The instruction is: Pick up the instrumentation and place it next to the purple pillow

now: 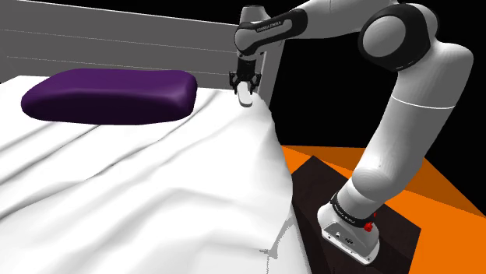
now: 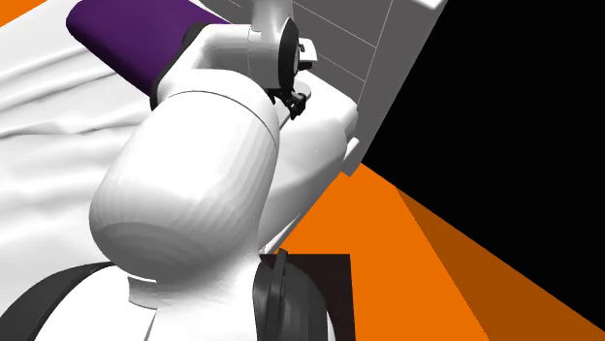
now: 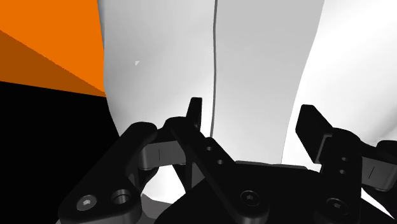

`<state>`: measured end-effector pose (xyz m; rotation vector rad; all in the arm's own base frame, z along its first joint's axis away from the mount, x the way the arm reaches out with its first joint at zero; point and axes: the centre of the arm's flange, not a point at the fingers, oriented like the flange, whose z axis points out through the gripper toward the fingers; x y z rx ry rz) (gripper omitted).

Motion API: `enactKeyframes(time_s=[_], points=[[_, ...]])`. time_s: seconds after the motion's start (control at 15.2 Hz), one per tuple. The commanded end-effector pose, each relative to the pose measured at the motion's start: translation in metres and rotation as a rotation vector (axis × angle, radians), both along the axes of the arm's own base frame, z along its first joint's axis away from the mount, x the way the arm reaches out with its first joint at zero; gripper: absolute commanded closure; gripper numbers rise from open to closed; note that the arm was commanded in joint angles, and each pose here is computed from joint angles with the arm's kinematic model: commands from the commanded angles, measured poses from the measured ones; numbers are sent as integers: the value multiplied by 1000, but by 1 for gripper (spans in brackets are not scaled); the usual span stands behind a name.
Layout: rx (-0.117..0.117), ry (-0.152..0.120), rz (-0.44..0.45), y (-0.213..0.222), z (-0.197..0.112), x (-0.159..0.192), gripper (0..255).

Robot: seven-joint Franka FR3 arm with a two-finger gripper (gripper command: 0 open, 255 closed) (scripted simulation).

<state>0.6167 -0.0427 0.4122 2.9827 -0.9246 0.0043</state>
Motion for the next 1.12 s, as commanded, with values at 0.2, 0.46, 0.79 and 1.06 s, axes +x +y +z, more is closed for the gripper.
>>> enactKeyframes(time_s=[0.2,0.46,0.79,1.06], points=[[0,0,0,0,27,0,255],[0,0,0,0,48,0,255],[0,0,0,0,74,0,255],[0,0,0,0,96,0,255]])
